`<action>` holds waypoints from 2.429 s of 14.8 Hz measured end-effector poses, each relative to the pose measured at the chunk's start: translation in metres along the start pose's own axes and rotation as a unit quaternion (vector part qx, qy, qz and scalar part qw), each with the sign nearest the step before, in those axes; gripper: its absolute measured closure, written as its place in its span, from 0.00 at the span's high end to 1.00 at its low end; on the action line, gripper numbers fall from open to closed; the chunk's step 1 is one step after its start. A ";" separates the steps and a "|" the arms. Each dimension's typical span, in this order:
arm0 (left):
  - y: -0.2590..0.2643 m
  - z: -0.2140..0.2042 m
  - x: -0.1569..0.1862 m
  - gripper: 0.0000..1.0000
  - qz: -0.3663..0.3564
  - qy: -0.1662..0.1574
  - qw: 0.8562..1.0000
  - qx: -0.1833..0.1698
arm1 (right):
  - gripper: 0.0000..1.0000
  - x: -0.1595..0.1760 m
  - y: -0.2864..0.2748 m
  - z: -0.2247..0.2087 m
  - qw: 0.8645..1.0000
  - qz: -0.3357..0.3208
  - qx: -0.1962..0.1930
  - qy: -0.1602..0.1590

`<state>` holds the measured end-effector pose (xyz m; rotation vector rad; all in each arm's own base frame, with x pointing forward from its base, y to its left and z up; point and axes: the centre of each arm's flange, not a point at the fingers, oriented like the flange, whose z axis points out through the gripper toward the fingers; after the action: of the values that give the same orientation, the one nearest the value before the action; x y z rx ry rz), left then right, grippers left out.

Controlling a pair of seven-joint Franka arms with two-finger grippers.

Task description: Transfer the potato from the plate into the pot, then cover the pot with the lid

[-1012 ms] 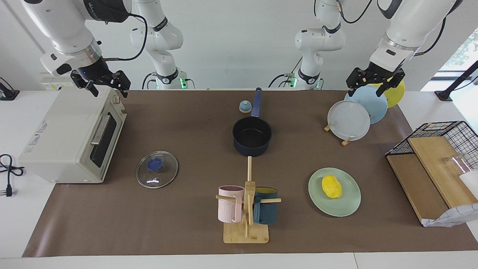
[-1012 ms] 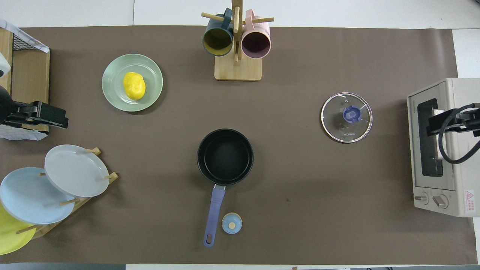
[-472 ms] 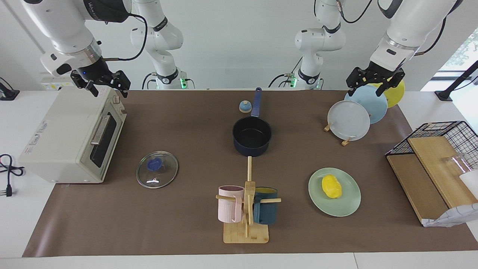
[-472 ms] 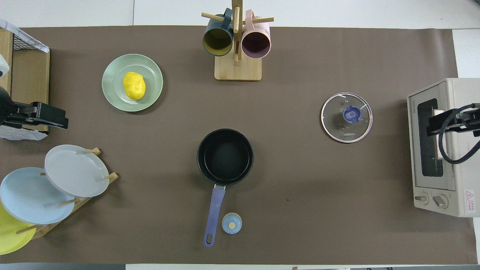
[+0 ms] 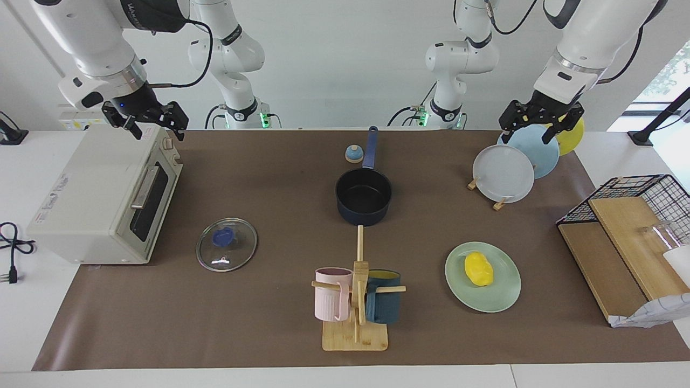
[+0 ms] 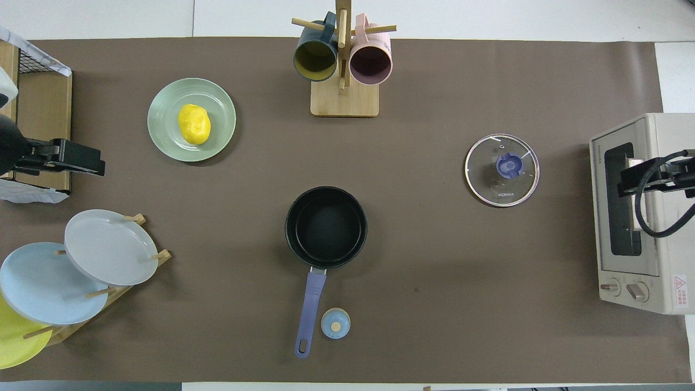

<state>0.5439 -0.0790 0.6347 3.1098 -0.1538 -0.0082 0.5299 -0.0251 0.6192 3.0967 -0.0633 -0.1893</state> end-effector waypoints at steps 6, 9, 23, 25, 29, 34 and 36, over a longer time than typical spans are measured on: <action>0.004 0.105 0.082 1.00 -0.002 0.011 1.000 -0.023 | 1.00 0.000 0.000 0.000 1.000 0.000 0.000 0.000; 0.012 0.176 0.125 1.00 0.000 0.030 0.999 -0.028 | 1.00 0.000 0.000 0.000 1.000 0.000 0.000 0.000; 0.022 0.291 0.162 1.00 -0.014 0.055 0.998 0.012 | 1.00 0.014 -0.029 0.035 0.997 -0.034 0.029 0.056; 0.020 0.294 0.162 1.00 -0.018 0.056 0.998 0.012 | 1.00 0.018 -0.055 0.064 0.995 -0.056 0.028 0.071; 0.019 0.306 0.160 1.00 -0.025 0.064 0.998 0.011 | 1.00 0.044 -0.088 0.127 0.993 -0.079 0.026 0.080; 0.018 0.312 0.157 0.96 -0.026 0.062 0.998 0.011 | 1.00 0.086 -0.096 0.199 0.992 -0.082 0.023 0.090; 0.018 0.312 0.157 0.74 -0.026 0.062 0.998 0.011 | 1.00 0.092 -0.099 0.216 0.990 -0.100 0.021 0.092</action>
<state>0.6965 -0.1210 0.3226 3.1238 -0.0691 0.1871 0.5988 0.0622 0.3897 3.1432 0.2540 0.0932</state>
